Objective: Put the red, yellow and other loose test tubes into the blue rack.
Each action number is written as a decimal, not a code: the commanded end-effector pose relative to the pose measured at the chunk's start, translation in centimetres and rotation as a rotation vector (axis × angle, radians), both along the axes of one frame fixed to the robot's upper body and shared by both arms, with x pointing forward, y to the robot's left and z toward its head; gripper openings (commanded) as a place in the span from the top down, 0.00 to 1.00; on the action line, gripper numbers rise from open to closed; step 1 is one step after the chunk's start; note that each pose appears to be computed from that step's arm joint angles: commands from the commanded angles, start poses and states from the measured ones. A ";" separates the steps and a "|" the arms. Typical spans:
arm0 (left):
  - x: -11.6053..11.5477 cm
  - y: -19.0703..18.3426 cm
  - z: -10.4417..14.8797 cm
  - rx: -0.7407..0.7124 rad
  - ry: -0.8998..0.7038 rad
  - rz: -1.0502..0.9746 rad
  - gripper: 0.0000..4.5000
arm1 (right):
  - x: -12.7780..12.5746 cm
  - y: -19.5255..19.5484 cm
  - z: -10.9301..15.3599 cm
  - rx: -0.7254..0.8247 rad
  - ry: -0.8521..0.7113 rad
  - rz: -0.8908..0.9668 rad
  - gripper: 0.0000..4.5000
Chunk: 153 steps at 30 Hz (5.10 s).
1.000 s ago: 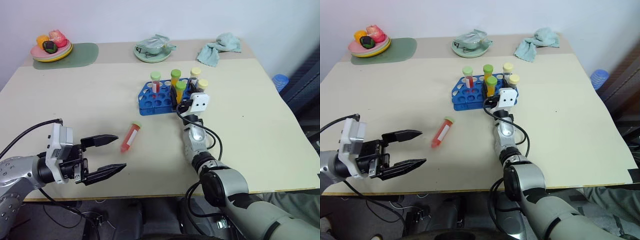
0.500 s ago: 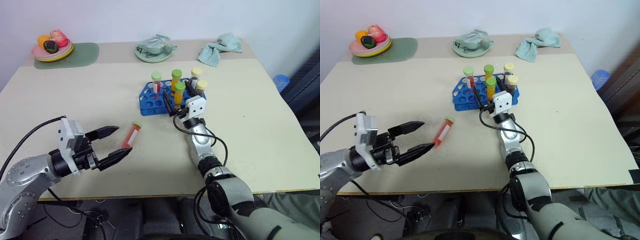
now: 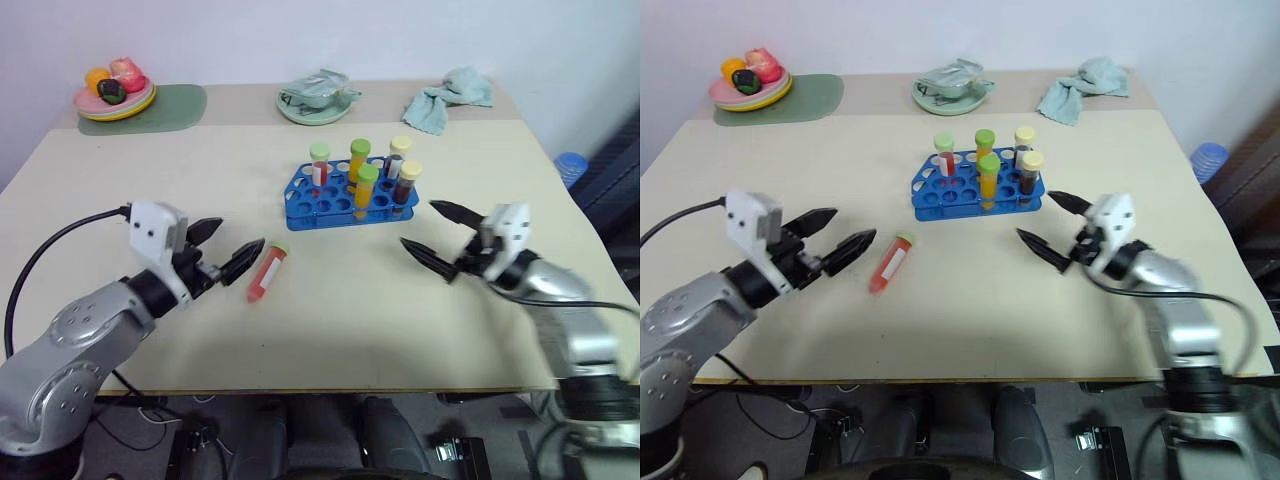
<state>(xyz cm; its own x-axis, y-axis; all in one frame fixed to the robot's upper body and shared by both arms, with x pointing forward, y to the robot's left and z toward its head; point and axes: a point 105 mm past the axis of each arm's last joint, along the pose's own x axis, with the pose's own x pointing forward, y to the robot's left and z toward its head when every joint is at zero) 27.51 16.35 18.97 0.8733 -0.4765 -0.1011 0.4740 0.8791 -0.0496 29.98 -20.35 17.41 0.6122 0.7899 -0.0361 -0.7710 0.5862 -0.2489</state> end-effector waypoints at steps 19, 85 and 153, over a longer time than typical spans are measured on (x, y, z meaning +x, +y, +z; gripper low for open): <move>4.5 -2.0 -4.1 0.328 0.607 -0.049 0.03 | -5.5 -1.4 1.6 -0.170 0.137 0.356 0.01; 7.8 -3.7 5.0 0.103 -0.217 -0.058 0.81 | -4.6 0.5 1.2 0.005 0.031 0.182 0.00; 12.2 -16.2 -2.9 -0.108 -0.552 -0.167 0.81 | -4.6 0.5 3.2 -0.028 0.020 0.134 0.00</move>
<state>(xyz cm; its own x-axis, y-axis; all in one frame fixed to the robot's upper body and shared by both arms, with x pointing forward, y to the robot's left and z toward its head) 39.84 0.26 17.57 0.6781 -0.5813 0.4497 0.5793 0.7993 0.1596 25.69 -19.97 19.32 0.5020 0.8593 -0.0981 -0.8562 0.4777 -0.1968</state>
